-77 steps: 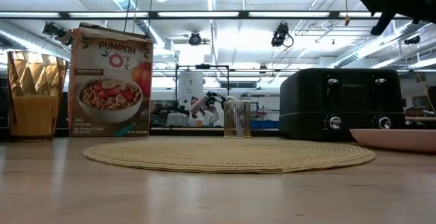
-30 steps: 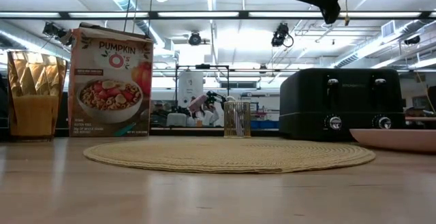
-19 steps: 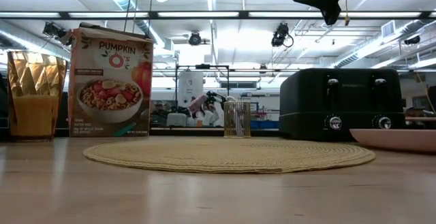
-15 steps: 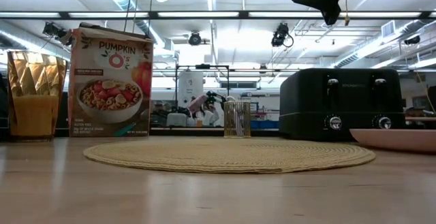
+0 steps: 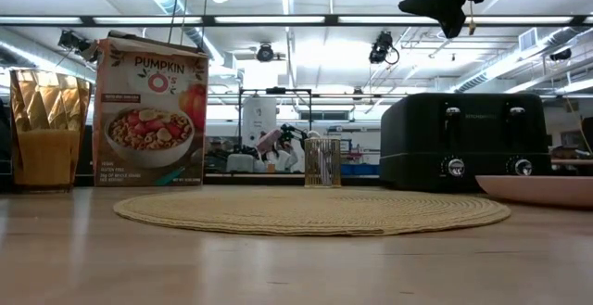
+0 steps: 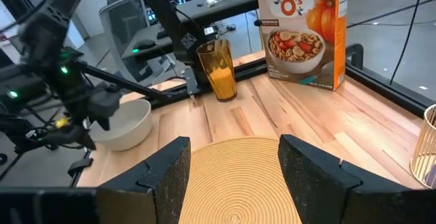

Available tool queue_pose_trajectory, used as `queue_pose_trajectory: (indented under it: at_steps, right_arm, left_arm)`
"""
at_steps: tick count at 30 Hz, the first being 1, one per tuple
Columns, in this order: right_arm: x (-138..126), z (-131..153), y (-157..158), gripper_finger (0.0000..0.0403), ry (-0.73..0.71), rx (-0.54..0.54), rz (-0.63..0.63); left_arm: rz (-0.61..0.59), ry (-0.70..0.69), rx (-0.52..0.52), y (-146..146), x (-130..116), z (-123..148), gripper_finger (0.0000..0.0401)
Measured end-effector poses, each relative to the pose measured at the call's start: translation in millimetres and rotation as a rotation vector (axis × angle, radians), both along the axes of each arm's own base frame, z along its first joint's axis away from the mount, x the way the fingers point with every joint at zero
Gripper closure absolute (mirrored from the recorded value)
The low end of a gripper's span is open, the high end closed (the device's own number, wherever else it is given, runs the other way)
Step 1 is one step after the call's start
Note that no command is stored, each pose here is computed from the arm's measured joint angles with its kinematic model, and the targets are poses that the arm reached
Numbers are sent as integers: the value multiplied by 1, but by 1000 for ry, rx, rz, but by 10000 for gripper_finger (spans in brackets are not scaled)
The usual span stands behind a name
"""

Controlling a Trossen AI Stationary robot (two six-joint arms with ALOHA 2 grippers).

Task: Arrange a breakfast setting
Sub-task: Put the gray bowl on the table mat

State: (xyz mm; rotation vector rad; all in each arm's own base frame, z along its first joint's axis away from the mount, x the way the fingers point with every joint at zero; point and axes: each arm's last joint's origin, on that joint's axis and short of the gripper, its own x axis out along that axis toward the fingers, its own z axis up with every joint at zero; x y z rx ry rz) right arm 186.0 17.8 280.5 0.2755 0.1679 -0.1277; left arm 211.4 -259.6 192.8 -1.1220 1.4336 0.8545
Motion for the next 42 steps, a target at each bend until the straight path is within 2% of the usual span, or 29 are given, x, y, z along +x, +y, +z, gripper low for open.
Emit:
queue_pose_trajectory:
  at_steps: [4,7,13,17,19,24,29,32,38,42]
  right_arm:
    - [0,0,1,173,0,-11,25]
    - [0,0,1,174,2,-44,32]
    - [-2,2,0,174,-1,-93,39]
    - [-7,5,0,175,-14,-81,60]
    - [-10,4,0,175,-2,-71,71]
    - [-18,1,-1,174,114,-77,86]
    - [-22,11,-4,174,192,-130,72]
    - [-22,12,-8,174,204,-131,44]
    - [-22,9,-12,175,228,-127,21]
    - [-22,9,-12,175,228,-130,21]
  left_arm:
    - [-44,-7,5,4,-2,-12,120]
    - [-59,-16,5,6,-3,-19,158]
    - [-160,-25,20,10,-6,-27,275]
    - [-254,-26,-32,10,-2,-25,361]
    - [-281,-7,-52,10,-2,-22,384]
    - [-376,-50,-53,6,7,-4,379]
    - [-474,-132,-63,3,15,6,371]
    - [-486,-165,-66,4,20,5,340]
    - [-495,-225,-18,14,33,5,240]
    - [-483,-193,-13,19,34,3,214]
